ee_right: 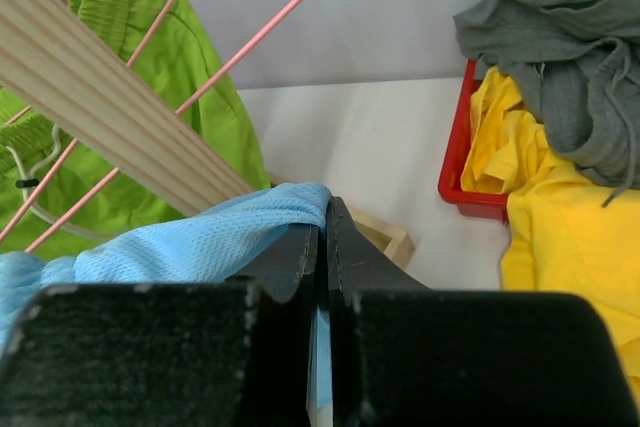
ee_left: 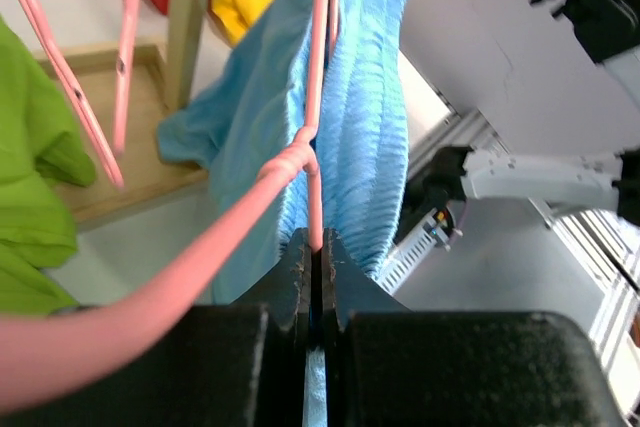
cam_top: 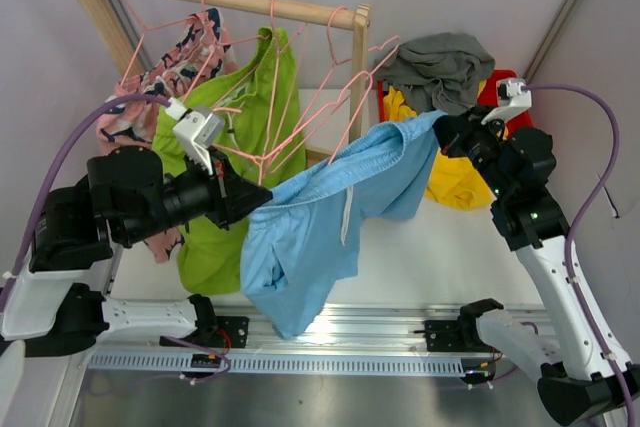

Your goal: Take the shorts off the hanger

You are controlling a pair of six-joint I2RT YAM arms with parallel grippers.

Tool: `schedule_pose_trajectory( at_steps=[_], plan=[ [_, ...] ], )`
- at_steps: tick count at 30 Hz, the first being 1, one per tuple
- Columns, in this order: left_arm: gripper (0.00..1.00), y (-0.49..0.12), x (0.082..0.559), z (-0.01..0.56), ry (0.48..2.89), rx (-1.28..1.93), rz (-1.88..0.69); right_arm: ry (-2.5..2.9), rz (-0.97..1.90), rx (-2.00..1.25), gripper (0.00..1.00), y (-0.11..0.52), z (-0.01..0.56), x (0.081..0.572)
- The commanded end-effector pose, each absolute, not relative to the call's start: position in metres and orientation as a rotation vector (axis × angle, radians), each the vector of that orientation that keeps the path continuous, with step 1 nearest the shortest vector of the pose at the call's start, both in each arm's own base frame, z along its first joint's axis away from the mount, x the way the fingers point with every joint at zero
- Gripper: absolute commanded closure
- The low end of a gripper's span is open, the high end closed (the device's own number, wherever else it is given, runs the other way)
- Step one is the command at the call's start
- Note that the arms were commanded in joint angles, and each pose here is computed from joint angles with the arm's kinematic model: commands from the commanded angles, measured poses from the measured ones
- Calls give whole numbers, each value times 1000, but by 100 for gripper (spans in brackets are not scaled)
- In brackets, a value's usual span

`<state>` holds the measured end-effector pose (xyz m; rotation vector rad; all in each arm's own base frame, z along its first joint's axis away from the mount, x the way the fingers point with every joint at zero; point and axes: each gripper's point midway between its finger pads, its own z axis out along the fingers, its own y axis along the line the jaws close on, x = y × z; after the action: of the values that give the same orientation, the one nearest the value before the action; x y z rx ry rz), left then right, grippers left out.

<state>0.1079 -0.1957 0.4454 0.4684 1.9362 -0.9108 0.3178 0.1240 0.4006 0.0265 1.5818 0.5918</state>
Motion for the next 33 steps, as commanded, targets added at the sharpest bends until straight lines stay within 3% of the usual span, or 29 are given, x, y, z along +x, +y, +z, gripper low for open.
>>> schedule_pose_trajectory(
  at_steps=[1,6,14,20,26,33],
  plan=[
    [100,-194,117,474,1847,442,-892,1456,690,-144,100,138,432,285],
    [100,-224,137,503,1766,467,-860,1332,1027,-520,100,226,442,190],
    [100,-224,153,564,1639,452,-799,1355,1111,-858,100,293,428,98],
    [100,-184,144,546,1658,420,-755,1387,935,-755,100,284,423,105],
    [100,-106,127,523,1697,293,-703,1368,873,-634,100,250,436,119],
    [100,-109,139,493,1777,300,-574,1364,854,-592,100,237,442,124]
  ],
)
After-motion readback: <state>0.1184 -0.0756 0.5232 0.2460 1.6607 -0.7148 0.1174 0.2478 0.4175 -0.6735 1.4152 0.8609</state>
